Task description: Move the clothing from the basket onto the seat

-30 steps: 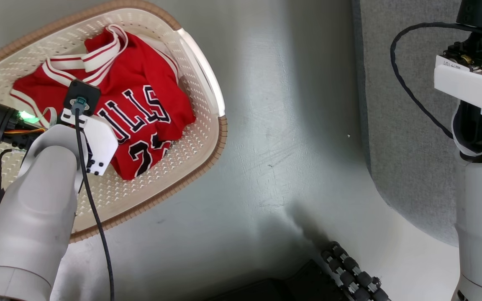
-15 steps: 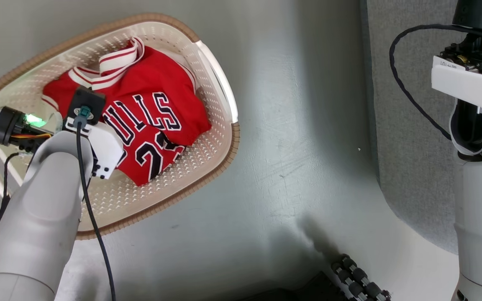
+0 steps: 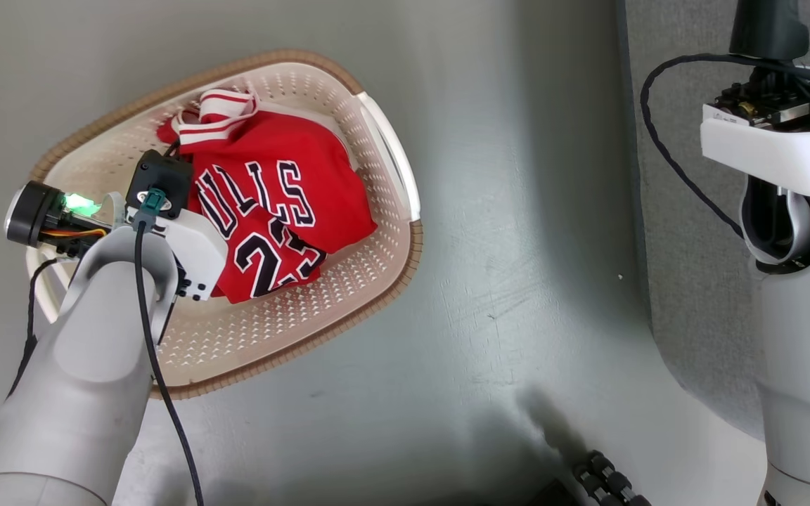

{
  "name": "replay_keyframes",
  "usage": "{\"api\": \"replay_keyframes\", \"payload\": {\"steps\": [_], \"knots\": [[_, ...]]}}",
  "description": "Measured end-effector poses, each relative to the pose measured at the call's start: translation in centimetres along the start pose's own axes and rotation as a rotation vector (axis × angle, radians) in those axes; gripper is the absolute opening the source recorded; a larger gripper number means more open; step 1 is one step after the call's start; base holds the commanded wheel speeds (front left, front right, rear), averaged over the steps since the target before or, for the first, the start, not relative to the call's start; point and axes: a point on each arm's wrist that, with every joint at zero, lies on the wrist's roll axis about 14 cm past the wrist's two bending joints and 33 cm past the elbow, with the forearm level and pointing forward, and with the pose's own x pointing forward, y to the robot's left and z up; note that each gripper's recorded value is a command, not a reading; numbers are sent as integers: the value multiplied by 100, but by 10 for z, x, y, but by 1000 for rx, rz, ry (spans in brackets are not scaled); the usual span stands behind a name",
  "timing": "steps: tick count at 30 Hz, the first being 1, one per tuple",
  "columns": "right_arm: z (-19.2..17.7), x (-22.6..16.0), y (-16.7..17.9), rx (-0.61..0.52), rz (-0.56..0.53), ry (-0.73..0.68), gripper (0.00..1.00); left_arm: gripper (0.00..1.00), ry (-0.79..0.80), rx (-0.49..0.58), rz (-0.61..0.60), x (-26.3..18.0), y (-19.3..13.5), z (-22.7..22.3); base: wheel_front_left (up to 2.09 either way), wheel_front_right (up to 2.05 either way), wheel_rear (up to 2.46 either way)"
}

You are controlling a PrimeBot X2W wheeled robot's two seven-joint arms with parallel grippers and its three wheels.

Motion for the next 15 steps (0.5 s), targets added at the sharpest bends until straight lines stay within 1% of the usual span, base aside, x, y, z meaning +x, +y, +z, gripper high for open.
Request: {"api": "replay_keyframes", "payload": {"steps": [9, 15], "knots": [[9, -1, 13, 12, 32, -7, 100, 0, -109, -44, 46, -16, 12, 37, 0, 0, 0], [20, 0, 20, 10, 55, -25, 100, 0, -197, -105, 83, -32, 20, 66, 0, 0, 0]]}}
